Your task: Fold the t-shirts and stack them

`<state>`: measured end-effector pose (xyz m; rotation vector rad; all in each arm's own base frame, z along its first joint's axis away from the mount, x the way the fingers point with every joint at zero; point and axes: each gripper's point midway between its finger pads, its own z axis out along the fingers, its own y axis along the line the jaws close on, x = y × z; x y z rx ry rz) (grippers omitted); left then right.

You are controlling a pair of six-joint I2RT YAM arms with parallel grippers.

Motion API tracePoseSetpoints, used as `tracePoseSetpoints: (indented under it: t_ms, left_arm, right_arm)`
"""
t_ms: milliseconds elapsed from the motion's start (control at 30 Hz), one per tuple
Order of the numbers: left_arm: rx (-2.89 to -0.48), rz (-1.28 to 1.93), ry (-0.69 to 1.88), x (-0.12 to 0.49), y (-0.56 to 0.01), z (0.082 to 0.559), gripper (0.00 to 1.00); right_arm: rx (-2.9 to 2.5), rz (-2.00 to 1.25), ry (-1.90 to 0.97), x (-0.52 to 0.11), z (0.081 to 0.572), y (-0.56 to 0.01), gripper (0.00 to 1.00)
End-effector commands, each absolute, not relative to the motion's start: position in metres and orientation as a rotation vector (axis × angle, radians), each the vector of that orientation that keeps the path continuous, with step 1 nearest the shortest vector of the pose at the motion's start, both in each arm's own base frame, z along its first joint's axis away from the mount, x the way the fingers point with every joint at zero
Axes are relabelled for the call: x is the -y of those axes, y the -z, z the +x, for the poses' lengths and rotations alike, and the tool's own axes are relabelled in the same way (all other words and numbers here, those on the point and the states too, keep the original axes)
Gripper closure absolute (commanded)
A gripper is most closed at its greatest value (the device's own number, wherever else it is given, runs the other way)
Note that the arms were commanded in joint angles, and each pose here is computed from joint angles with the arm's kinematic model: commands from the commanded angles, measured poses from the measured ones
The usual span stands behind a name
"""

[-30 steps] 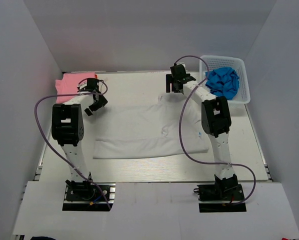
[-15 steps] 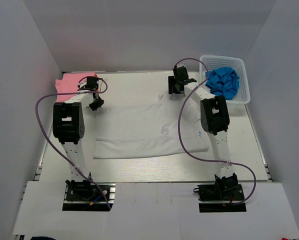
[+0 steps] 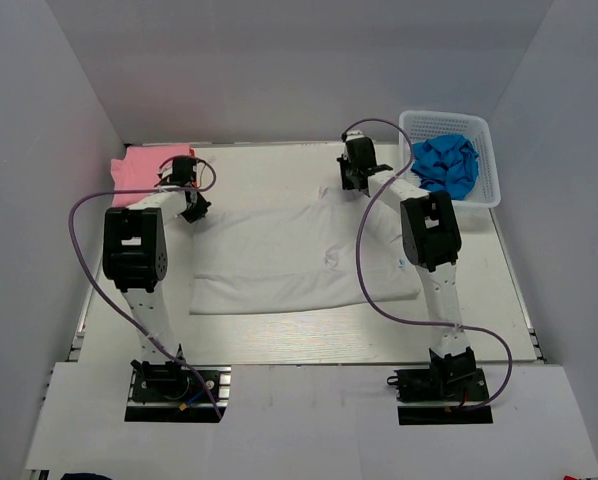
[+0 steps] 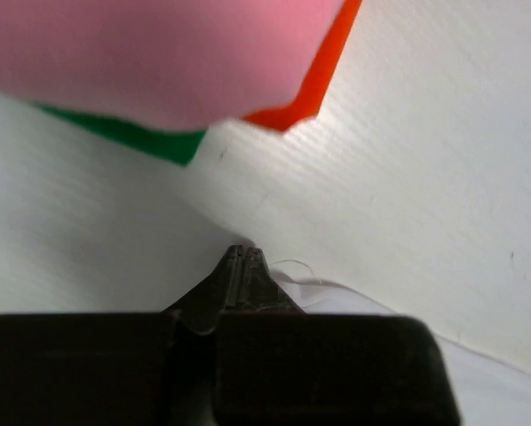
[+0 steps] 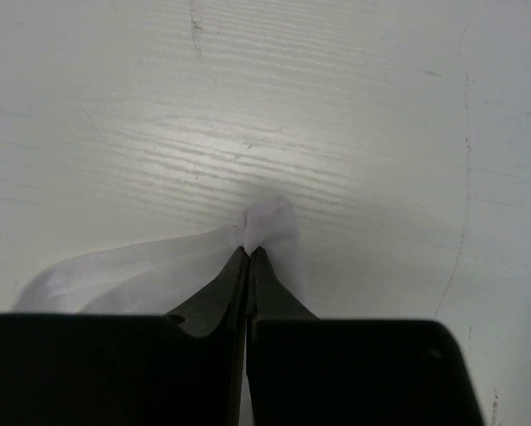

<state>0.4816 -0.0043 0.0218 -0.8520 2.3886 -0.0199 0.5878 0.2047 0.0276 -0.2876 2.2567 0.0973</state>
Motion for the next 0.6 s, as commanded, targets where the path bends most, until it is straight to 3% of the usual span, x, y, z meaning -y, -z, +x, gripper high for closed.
tracePoseSetpoints:
  t_ms: [0, 133, 167, 333, 433, 567]
  left_arm:
    - [-2.359, -0.802, 0.101, 0.017, -0.048, 0.471, 1.0]
    - [-2.247, -0.736, 0.19, 0.027, -0.091, 0.466, 1.0]
    - [-2.252, -0.732, 0.201, 0.028, -0.089, 0.458, 1.0]
    - [-2.217, -0.745, 0.222, 0.028, -0.105, 0.437, 1.0]
    - [-2.201, -0.733, 0.248, 0.03, -0.11, 0.423, 1.0]
    - [-2.15, -0.72, 0.296, 0.033, -0.128, 0.414, 1.0]
  right_arm:
    - [-2.129, -0.297, -0.16, -0.211, 0.587, -0.084, 1.0]
    - [-2.005, -0.282, -0.204, -0.208, 0.568, -0.099, 1.0]
    - [-2.022, -0.276, -0.203, -0.205, 0.558, -0.089, 1.0]
    - [-1.875, -0.228, -0.235, -0.196, 0.533, -0.145, 1.0]
    - [-1.896, -0.211, -0.231, -0.188, 0.513, -0.13, 1.0]
    - [-1.853, -0.179, -0.283, -0.187, 0.494, -0.156, 1.0]
